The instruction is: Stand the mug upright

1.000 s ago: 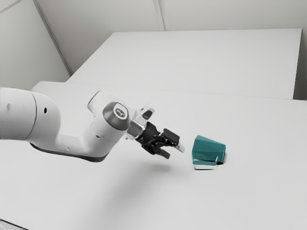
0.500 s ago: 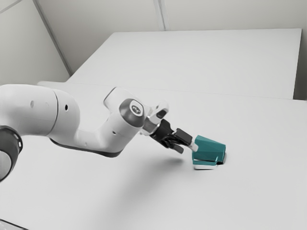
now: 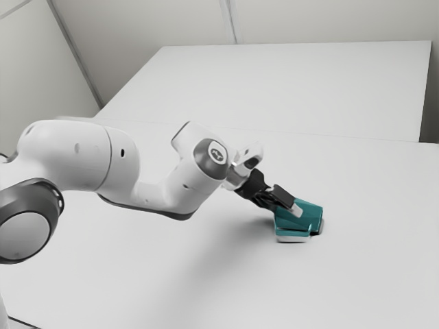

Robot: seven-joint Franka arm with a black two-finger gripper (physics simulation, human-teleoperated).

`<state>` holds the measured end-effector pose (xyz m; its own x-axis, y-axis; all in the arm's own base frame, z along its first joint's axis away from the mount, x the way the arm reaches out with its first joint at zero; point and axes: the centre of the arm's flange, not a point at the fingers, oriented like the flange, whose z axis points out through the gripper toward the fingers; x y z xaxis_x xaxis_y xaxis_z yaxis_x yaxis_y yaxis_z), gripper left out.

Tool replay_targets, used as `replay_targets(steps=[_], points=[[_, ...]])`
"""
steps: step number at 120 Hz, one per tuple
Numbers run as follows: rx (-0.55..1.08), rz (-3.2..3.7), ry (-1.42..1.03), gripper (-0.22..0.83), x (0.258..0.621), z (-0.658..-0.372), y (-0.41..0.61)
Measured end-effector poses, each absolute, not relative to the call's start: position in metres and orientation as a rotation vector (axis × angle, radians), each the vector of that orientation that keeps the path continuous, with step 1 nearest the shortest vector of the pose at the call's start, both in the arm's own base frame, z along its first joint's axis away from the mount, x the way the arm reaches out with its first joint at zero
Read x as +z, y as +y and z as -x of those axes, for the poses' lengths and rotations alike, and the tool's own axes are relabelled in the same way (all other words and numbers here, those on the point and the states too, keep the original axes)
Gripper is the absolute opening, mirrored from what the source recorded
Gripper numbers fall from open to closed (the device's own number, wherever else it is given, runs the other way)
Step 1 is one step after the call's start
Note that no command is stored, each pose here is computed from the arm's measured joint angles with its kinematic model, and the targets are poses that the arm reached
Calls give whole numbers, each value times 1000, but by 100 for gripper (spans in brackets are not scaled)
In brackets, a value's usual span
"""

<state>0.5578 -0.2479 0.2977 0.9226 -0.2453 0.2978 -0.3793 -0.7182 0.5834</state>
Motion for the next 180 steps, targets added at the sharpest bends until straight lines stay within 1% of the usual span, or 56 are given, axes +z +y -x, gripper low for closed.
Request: replay_targets(steps=[8,33,41,55,78,100,124,133,142,180], points=[[269,-2405,-462,40,301,-560,-250],[274,-2409,-486,6,304,-561,-251],[277,-2410,-489,0,305,-562,-251],[289,-2407,-500,-7,312,-562,-256],[293,-2395,-523,-14,322,-557,-270],[314,-2390,-559,-16,342,-552,-281],[377,-2398,-584,-17,377,-554,-275],[400,-2415,-588,-17,388,-558,-267],[427,-2442,-553,-17,395,-567,-245],[483,-2537,-439,-17,405,-589,-176]])
